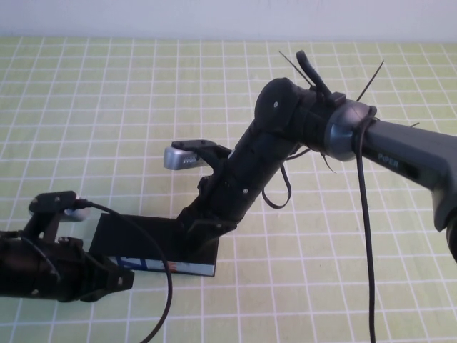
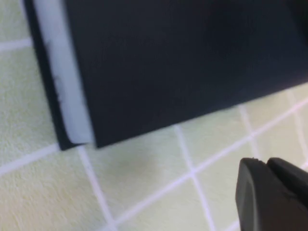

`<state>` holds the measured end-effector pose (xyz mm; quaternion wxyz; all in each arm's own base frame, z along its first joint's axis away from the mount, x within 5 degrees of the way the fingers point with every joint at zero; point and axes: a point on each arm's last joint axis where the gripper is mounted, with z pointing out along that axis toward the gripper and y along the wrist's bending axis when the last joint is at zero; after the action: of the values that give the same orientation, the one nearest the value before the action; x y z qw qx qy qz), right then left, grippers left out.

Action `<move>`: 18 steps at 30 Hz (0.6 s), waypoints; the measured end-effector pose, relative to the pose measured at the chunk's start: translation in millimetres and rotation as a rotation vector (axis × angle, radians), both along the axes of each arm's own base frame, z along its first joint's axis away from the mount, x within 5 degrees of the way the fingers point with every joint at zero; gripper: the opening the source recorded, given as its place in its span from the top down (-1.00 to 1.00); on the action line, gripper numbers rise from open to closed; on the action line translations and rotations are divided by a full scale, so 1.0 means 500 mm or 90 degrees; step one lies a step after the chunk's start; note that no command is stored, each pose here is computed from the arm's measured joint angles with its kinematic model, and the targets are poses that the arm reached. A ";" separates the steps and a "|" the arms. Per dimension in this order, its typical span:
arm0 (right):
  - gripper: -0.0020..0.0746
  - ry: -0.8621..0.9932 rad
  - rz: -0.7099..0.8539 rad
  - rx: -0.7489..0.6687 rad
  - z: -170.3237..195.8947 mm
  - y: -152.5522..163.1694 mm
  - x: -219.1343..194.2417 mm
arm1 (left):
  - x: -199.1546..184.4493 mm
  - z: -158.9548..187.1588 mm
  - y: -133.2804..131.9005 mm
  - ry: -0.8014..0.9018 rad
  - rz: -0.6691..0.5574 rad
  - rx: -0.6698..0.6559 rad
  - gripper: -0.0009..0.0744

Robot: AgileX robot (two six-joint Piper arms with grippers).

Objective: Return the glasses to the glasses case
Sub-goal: Close the glasses case

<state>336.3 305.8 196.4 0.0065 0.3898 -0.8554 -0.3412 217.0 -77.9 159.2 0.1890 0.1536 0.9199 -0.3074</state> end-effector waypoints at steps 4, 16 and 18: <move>0.98 0.008 -0.001 -0.005 -0.006 -0.003 -0.008 | -0.022 0.056 0.004 -0.056 -0.004 0.006 0.98; 0.98 -0.041 -0.004 0.005 0.071 -0.017 -0.025 | -0.153 0.263 0.038 -0.455 0.054 0.023 0.98; 0.98 -0.072 -0.011 -0.002 0.115 -0.029 -0.036 | -0.188 0.284 0.053 -0.539 0.099 0.032 0.98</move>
<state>318.3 291.3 253.9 -0.0446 0.4012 -0.8580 -0.3174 123.2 -51.6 301.4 0.5688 0.2006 0.7772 -0.1795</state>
